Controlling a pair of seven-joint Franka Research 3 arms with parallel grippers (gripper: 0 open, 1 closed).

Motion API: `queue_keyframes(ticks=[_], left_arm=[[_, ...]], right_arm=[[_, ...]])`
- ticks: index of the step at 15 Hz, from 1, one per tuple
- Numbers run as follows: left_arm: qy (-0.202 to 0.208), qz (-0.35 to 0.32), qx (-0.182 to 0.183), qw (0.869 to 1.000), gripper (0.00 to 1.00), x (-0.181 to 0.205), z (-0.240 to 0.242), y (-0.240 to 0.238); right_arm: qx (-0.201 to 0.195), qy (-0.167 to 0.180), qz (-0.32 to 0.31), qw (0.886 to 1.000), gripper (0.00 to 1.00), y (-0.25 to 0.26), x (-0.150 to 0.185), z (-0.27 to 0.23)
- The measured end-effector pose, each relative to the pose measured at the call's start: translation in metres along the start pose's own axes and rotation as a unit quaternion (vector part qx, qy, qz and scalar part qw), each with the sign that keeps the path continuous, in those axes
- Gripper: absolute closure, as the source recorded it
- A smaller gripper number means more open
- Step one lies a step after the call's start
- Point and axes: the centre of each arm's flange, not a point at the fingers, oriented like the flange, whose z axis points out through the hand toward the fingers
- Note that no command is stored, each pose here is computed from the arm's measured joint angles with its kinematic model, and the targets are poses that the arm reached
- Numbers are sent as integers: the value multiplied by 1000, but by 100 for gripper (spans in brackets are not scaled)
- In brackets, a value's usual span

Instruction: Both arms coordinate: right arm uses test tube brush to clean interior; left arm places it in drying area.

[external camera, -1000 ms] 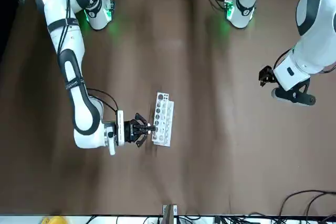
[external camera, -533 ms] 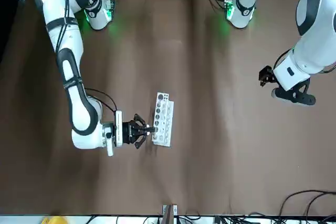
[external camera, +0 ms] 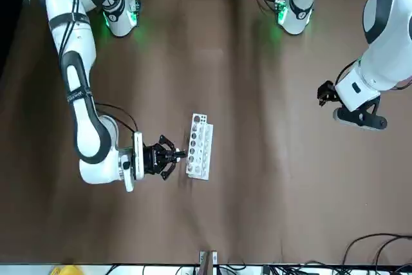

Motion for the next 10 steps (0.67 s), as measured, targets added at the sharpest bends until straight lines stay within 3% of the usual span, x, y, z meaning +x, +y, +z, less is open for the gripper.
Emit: queue_keyframes(ticks=[5, 10], left_arm=[[0, 0, 0, 1000, 1, 0, 0, 0], [0, 0, 0, 1000, 1, 0, 0, 0]], right_arm=[[-1, 2, -20, 1000, 98, -1, 34, -2], [-6, 0, 10, 1000, 98, 0, 44, -8]])
